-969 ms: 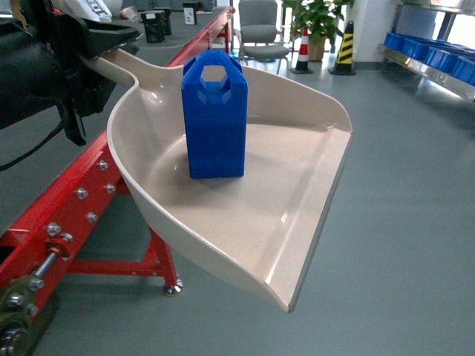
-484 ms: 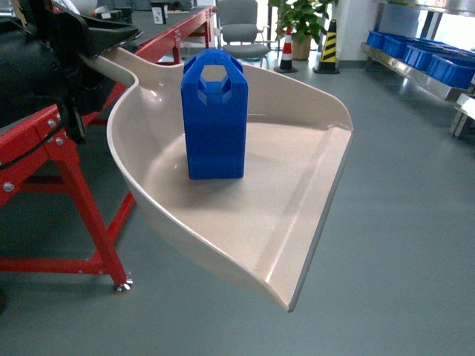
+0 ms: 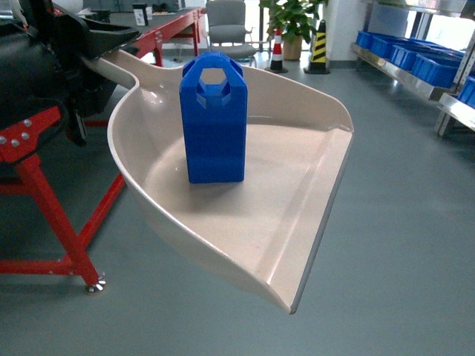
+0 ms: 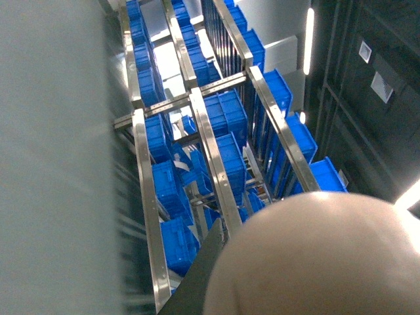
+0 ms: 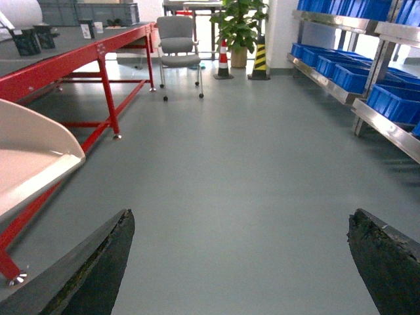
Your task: Place part in tray to right shelf
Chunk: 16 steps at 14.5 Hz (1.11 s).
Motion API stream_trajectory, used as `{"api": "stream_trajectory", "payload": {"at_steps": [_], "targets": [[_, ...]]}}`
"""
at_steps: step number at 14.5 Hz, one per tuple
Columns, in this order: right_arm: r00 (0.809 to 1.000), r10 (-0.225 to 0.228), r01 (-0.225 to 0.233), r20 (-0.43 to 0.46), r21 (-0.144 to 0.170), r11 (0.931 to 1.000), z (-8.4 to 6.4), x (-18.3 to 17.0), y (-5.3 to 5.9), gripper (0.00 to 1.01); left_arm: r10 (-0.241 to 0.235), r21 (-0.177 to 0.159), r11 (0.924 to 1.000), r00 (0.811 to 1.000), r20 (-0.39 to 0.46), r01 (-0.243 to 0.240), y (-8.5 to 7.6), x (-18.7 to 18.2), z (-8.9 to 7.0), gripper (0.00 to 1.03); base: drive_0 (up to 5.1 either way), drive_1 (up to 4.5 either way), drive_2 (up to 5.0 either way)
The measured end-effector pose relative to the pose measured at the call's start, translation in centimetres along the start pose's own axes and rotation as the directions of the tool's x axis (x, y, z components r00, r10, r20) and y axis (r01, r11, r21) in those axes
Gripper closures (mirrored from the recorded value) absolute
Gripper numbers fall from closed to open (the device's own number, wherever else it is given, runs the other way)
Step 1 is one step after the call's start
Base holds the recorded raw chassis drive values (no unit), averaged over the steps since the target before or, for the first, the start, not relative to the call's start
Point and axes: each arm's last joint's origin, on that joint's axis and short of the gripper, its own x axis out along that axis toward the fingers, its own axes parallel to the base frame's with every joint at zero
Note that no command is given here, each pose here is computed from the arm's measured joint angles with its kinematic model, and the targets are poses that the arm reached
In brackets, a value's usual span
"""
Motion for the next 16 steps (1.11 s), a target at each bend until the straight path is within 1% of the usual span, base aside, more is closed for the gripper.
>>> {"api": "stream_trajectory", "payload": {"at_steps": [3, 7, 8, 9, 11, 12, 16], "targets": [[1.000, -0.003, 0.003, 0.000, 0.000, 1.0000, 0.00, 0.00, -0.01, 0.03, -0.006, 0.003, 1.0000, 1.000, -0.001, 0.006, -0.09, 0.04, -0.08, 0.91, 0.0, 0.00, 0.0], [1.000, -0.003, 0.003, -0.003, 0.000, 1.0000, -0.03, 0.01, -0.01, 0.03, -0.015, -0.001, 0.9999, 1.000, -0.026, 0.015, -0.27, 0.26, -0.60, 0.91, 0.0, 0.00, 0.0], [1.000, -0.003, 0.003, -0.001, 0.000, 1.0000, -0.01, 0.00, -0.01, 0.03, -0.007, -0.004, 1.0000, 1.000, -0.029, 0.007, -0.17, 0.22, -0.59, 0.91, 0.2, 4.43, -4.0], [1.000, -0.003, 0.003, 0.004, 0.000, 1.0000, 0.05, -0.02, -0.01, 0.03, -0.008, 0.002, 1.0000, 1.000, -0.011, 0.008, -0.12, -0.02, -0.18, 0.91, 0.2, 4.38, -4.1], [1.000, -0.003, 0.003, -0.003, 0.000, 1.0000, -0.03, 0.01, -0.01, 0.03, 0.002, 0.000, 1.0000, 1.000, -0.001, -0.002, 0.00, -0.12, 0.01, 0.91, 0.1, 4.29, -4.2], [1.000, -0.003, 0.003, 0.000, 0.000, 1.0000, 0.00, 0.00, -0.01, 0.03, -0.005, 0.003, 1.0000, 1.000, 0.000, 0.005, -0.09, -0.09, -0.01, 0.91, 0.1, 4.28, -4.1], [1.000, -0.003, 0.003, -0.002, 0.000, 1.0000, -0.02, 0.01, -0.01, 0.03, 0.000, 0.001, 1.0000, 1.000, 0.001, 0.000, -0.04, -0.10, 0.00, 0.91, 0.0, 4.20, -4.2]]}}
